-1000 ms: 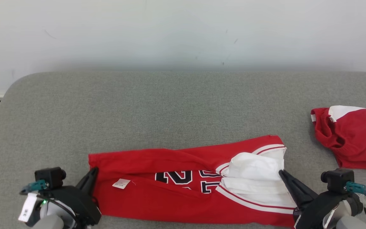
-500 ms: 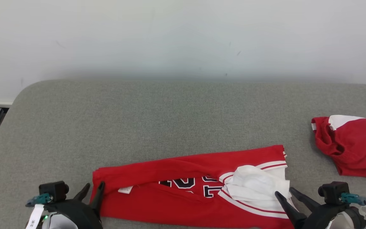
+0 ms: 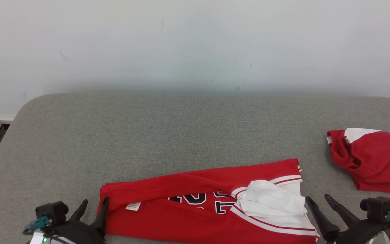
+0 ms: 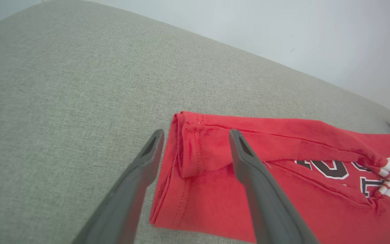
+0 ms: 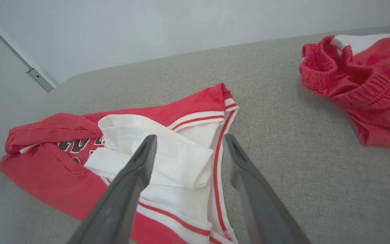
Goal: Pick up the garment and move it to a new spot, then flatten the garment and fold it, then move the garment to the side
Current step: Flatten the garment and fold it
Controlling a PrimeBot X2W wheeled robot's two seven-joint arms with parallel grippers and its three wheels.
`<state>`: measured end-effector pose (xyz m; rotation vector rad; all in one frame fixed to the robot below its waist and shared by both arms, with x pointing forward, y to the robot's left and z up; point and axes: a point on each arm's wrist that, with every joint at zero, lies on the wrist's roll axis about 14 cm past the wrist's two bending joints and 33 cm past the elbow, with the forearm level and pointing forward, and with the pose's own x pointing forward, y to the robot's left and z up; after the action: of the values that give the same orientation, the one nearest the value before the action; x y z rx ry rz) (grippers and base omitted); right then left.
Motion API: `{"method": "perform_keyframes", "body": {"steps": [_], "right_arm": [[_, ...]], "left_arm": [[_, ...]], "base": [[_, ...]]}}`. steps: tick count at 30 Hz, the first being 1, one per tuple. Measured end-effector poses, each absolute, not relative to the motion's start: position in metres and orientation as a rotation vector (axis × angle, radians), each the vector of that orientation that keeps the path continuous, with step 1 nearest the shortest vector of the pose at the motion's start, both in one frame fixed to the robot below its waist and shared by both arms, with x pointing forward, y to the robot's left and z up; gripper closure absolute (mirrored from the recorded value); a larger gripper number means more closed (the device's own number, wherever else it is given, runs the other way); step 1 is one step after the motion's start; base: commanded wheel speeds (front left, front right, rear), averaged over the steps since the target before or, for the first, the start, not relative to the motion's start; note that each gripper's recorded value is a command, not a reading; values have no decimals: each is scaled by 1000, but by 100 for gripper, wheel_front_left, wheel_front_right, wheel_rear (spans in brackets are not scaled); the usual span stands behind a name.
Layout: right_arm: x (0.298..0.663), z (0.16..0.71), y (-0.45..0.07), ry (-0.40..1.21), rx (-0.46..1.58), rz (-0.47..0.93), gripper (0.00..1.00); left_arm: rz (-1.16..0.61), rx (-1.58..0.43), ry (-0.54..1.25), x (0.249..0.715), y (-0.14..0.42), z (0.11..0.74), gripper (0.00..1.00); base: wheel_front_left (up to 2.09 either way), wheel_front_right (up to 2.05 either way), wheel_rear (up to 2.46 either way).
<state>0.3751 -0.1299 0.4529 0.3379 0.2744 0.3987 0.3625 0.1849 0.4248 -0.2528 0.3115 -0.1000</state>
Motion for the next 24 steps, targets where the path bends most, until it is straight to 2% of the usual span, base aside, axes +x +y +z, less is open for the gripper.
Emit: {"method": "perform_keyframes", "body": {"steps": [9,24], "right_arm": [[372,454,-154,249,366,267,0],[373,456,-164,237,360,174,0]], "left_arm": [[-73,-171,262,350,189,434,0],[-60,-184,109,331,189,471,0]], "base": [[0,0,0],[0,0,0]]}}
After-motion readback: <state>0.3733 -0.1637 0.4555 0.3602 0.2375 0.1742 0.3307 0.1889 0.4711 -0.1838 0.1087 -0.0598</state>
